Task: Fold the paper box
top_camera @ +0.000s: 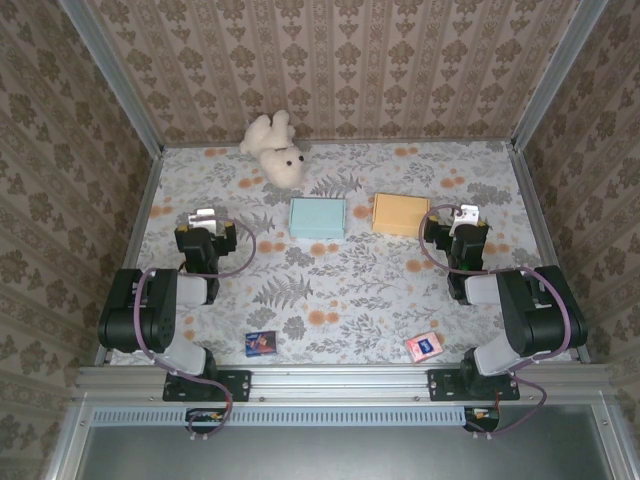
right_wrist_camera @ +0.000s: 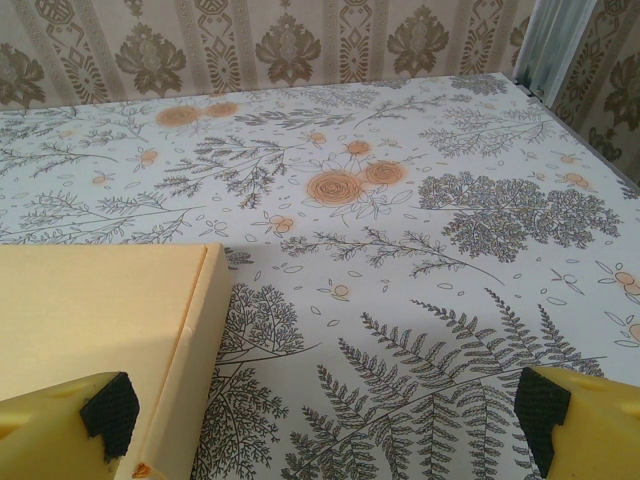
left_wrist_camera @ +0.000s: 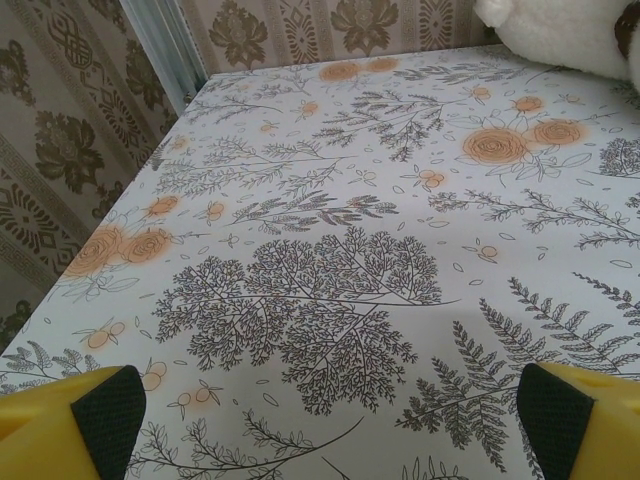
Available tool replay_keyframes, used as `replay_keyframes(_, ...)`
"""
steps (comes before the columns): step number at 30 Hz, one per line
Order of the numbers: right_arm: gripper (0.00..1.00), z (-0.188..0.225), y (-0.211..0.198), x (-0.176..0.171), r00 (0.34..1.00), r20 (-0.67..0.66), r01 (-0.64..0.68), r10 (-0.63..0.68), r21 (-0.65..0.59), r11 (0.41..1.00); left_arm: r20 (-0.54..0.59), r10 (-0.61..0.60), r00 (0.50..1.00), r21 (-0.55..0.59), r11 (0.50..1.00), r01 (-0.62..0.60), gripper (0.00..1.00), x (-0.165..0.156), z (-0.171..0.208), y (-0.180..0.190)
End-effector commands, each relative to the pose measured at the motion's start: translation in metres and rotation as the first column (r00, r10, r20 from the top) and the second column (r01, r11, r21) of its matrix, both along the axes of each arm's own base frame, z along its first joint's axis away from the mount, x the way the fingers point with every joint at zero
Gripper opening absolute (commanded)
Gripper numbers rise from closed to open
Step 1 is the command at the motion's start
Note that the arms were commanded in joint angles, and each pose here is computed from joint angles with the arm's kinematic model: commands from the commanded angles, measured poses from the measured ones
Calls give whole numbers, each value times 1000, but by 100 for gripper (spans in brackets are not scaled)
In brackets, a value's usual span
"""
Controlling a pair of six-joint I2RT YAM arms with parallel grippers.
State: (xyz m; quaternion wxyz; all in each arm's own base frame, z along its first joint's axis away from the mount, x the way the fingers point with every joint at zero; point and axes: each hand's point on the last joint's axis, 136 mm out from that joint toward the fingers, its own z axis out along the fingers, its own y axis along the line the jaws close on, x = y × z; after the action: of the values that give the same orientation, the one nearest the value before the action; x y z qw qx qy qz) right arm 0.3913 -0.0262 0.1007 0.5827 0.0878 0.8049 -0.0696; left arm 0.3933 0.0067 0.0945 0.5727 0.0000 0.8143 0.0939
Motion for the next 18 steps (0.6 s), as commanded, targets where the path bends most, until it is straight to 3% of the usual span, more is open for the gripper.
replay_keyframes(1,100,1,3,3,1000,-5,-18,17,-10,1000,16,-1,1000,15,1000,0,100,0,4,0)
replay_keyframes(18,100,0,3,3,1000,-6,-17,17,-9,1000,-1,-28,1000,-21,999,28,100,4,2,1)
